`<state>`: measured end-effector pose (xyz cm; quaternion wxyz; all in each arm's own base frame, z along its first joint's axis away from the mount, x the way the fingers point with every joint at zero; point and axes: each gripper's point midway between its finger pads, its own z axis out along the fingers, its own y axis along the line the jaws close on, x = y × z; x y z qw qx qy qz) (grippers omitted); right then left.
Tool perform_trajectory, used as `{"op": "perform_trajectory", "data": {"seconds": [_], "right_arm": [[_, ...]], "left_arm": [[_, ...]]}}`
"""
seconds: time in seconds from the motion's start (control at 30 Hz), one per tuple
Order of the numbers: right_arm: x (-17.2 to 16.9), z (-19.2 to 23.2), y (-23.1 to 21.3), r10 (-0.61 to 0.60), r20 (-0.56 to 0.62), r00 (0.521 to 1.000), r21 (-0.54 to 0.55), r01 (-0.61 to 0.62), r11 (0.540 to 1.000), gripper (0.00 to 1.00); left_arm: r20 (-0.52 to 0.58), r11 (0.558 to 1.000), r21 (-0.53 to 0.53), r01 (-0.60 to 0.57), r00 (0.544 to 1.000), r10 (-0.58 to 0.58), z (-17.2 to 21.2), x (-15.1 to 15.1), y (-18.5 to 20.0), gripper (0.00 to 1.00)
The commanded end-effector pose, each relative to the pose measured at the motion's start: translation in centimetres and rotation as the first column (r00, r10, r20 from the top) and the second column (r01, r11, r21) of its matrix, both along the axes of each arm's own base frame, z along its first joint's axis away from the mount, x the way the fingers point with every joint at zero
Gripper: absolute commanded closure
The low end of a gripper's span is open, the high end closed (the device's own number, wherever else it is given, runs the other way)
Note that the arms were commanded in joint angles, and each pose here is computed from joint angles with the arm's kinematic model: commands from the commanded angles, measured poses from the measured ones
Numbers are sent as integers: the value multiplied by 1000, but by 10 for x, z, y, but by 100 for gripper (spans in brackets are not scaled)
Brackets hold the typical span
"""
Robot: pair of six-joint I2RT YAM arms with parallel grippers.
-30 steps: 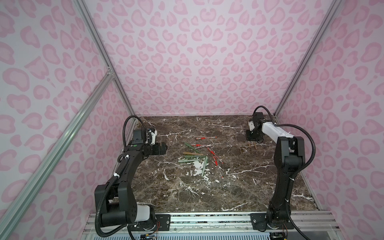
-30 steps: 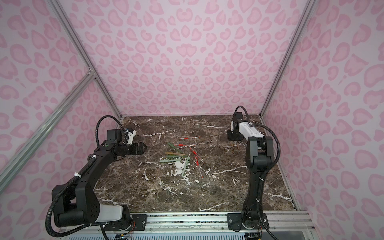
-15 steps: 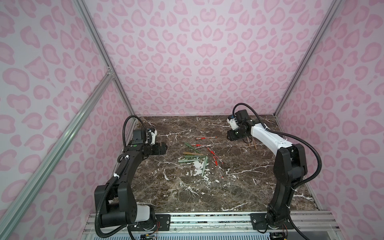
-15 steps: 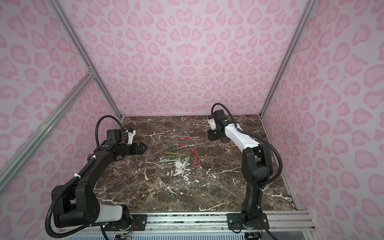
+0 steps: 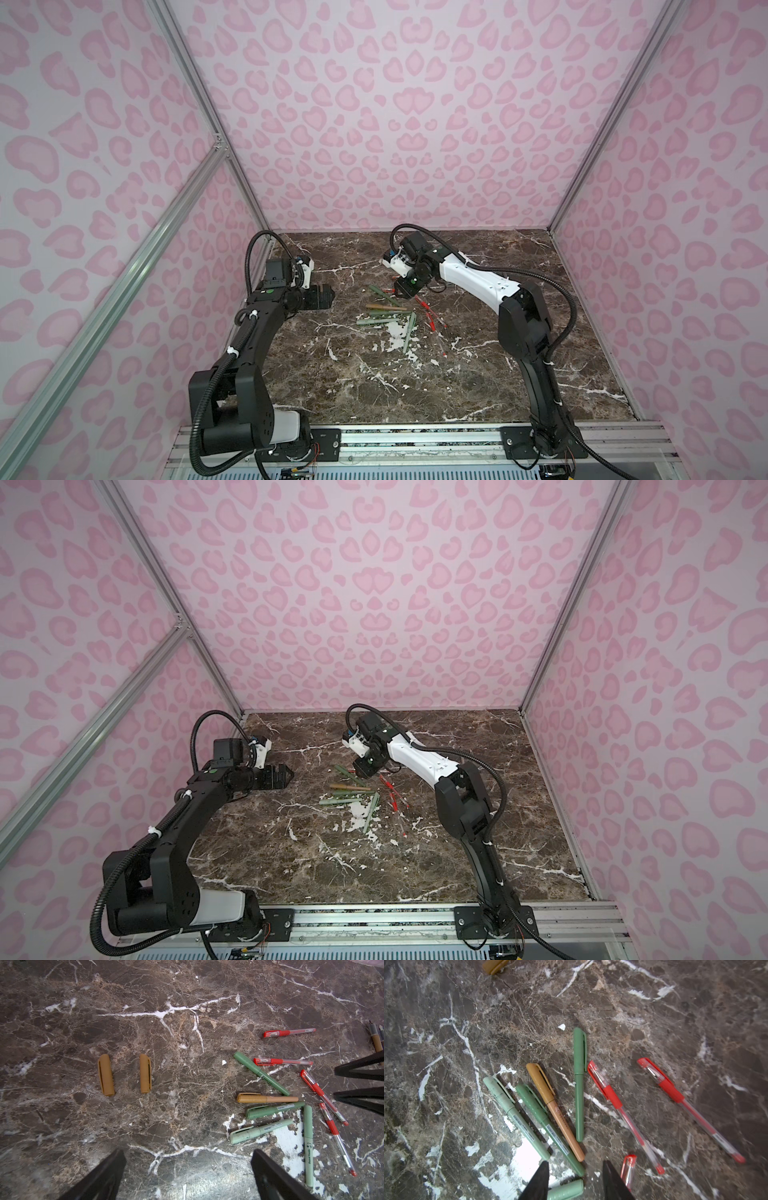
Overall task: Open the pen caps
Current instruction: 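Move the right gripper to the pile and grasp a third tan marker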
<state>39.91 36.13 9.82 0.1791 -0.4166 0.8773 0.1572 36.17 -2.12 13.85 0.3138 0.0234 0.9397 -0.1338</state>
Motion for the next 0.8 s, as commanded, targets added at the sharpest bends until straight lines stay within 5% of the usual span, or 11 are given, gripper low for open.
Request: {"op": "perform_trajectory", "data": {"seconds": [0.0,0.77], "right_arm": [[-5,-5,11,27,-12,1000,-21,-27,999,58],[-9,-68,35,19,-92,996,-57,-24,998,74]], "left_arm": [[25,1000,5,7,1000,-7,7,3,0,2],[15,1000,-1,8,1000,-8,4,4,0,2]]}}
